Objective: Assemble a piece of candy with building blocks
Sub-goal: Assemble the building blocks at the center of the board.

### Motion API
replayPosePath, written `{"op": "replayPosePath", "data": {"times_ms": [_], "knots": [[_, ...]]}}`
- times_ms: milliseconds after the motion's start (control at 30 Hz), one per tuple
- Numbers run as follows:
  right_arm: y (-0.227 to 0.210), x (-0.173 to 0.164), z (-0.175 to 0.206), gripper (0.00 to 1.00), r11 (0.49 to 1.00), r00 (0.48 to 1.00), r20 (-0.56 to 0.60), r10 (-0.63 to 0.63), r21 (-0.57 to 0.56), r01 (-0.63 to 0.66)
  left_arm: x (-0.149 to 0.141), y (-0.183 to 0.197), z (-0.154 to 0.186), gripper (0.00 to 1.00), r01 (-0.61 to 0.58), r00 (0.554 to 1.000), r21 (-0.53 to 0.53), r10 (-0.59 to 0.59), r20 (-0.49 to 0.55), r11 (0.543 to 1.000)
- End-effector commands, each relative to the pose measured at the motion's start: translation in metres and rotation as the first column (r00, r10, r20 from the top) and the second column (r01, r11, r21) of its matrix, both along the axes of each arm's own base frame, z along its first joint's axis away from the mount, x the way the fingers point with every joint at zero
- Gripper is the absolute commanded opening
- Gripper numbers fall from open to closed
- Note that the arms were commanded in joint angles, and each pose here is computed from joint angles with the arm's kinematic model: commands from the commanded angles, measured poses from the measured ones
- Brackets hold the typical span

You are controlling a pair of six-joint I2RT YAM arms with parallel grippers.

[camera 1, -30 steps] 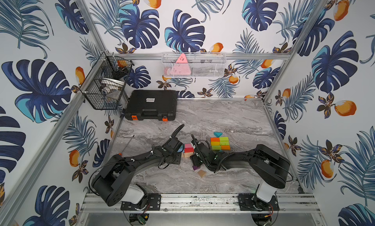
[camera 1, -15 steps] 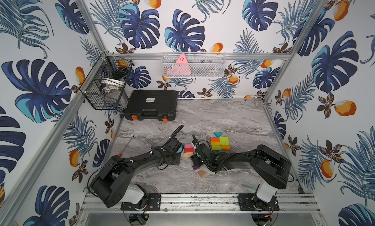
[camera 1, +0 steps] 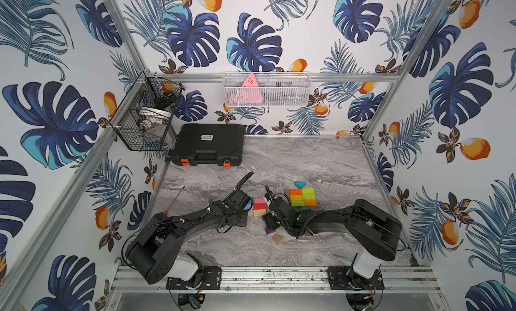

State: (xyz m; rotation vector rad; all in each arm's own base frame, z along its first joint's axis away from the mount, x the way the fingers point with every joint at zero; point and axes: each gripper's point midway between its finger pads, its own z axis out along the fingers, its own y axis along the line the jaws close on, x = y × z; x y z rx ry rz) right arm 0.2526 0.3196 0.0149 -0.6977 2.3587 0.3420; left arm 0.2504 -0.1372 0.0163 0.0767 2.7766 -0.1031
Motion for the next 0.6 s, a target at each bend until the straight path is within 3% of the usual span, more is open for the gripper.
{"op": "replayPosePath", "data": {"times_ms": [0,567], "knots": [[-0.029,-0.034,-0.037,0.73,0.991,0.984,-0.18,0.0,-0.134,-0.024,-0.005,0.004,-0.005,0.55,-0.003,0.999,0.026,0.003,-0.036,1.0],[-0.027,-0.034,-0.024,0.73,0.995,0.986,-0.167,0.004,-0.099,-0.021,-0.003,0.004,-0.003,0.56,0.003,1.0,0.025,-0.002,-0.03,1.0]]}}
